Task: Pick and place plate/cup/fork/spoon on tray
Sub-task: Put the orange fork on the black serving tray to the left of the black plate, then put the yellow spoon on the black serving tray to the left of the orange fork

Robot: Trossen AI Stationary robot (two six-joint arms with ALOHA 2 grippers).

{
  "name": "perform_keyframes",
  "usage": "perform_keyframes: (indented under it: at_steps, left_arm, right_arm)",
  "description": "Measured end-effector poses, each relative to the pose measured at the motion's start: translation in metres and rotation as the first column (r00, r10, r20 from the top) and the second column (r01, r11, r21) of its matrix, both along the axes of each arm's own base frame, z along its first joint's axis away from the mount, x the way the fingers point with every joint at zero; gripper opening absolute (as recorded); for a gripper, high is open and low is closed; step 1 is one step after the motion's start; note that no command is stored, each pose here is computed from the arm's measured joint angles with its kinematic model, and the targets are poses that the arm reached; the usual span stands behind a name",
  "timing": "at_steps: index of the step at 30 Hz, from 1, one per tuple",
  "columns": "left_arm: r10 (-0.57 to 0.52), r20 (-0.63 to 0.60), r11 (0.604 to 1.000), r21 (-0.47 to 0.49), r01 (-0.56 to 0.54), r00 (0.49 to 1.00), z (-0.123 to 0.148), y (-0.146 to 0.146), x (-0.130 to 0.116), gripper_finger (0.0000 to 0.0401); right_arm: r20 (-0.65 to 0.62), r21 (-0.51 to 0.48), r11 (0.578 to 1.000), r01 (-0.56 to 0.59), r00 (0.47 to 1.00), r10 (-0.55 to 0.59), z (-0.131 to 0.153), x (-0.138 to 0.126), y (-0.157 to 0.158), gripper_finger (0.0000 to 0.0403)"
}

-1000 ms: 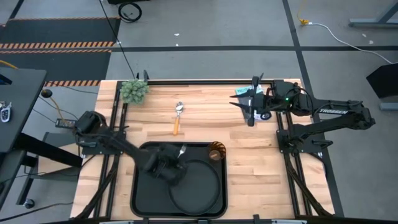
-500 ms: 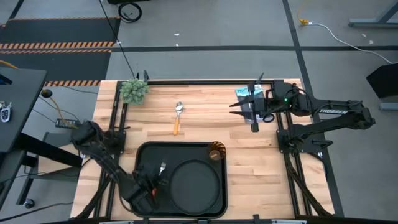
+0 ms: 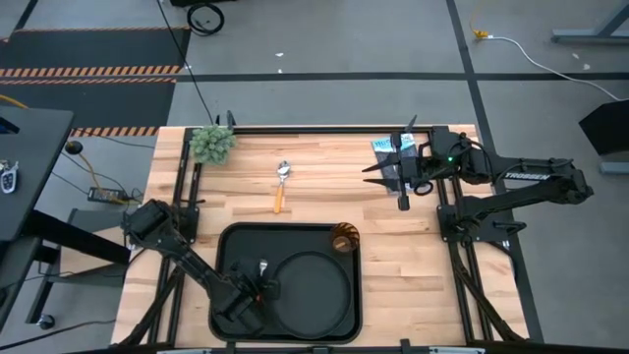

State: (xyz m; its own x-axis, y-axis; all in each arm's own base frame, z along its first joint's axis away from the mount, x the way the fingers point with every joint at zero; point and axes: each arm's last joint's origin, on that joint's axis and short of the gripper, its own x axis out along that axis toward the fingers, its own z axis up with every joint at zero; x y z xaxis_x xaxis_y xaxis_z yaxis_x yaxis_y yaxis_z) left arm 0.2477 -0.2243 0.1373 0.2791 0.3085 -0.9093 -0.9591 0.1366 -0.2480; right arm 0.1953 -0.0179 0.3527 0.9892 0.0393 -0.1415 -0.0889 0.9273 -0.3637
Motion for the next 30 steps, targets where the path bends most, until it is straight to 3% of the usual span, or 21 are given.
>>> perform_keyframes:
  at_steps: [9, 15, 30]
  left_arm:
    - [0.008, 0.002, 1.0, 0.003, -0.008, 1.0, 0.001, 0.003, 0.004, 0.0014]
    - [0.003, 0.075, 0.999, -0.033, -0.001, 0.997, 0.002, 0.0, 0.011, 0.0018]
    - [-0.013, 0.041, 1.0, -0.002, 0.013, 0.999, 0.006, 0.005, 0.01, 0.0115]
  right_arm:
    - [-0.025, 0.011, 1.0, 0.001, 1.0, -0.001, -0.002, 0.0, 0.0, 0.0103]
    - [-0.036, 0.023, 1.0, 0.004, 0.999, -0.003, -0.003, -0.001, 0.0, 0.0103]
    - [-0.037, 0.033, 0.999, 0.005, 0.999, -0.004, -0.003, -0.001, 0.0, 0.0103]
